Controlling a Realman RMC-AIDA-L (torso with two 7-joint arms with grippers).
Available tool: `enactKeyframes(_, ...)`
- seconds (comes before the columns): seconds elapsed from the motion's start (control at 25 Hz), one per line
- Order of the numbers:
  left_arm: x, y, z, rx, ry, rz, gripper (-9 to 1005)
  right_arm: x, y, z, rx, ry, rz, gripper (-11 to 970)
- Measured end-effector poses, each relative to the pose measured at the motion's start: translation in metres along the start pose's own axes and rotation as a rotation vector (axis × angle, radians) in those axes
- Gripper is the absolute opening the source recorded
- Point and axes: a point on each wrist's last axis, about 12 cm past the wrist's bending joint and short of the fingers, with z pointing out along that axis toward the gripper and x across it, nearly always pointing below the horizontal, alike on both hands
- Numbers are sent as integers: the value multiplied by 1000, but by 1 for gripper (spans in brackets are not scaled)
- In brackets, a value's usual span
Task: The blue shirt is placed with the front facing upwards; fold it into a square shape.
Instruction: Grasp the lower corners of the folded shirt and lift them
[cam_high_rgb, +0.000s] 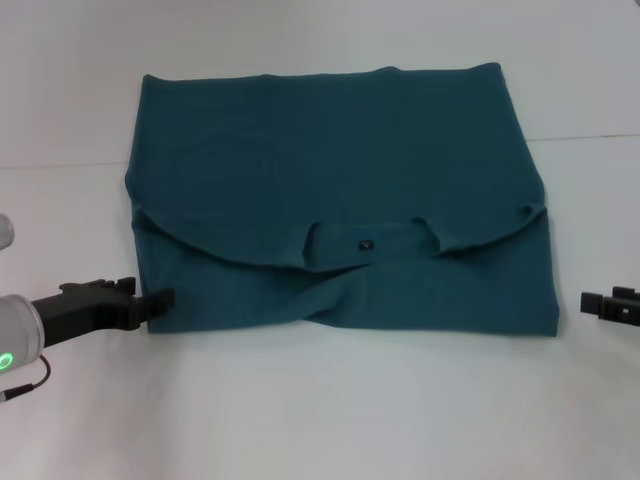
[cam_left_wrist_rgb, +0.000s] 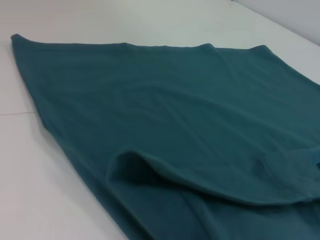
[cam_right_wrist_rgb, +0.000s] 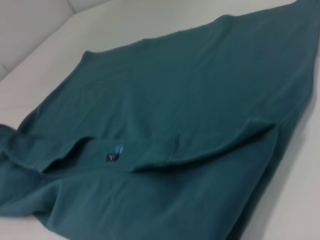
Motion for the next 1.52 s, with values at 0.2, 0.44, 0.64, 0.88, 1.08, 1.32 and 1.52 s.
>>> enactKeyframes(0.2, 0, -3, 6, -10, 11, 32, 600, 2, 1, 4, 9, 17, -5, 704)
enactKeyframes(0.44, 1, -6, 12, -12, 25, 50, 597, 2, 1, 5, 8, 16, -4, 705)
enactKeyframes(0.64, 1, -8, 15, 1, 35, 42, 595, 3, 1, 5, 9, 16, -3, 704)
enactKeyframes(0.88, 1, -11, 18, 18, 48, 41, 547, 0, 4, 6, -6, 19, -14, 705)
enactKeyframes(1.08, -1, -13, 18, 43, 51, 31, 402, -8, 4, 1, -27, 21, -1, 706)
enactKeyframes(1.32, -2, -13, 16, 64, 51, 20, 63, -17, 7, 1, -65, 64, 9, 711)
enactKeyframes(1.52, -6, -7, 10, 68, 32, -32, 49, -44, 11, -6, -137, 91, 136, 714)
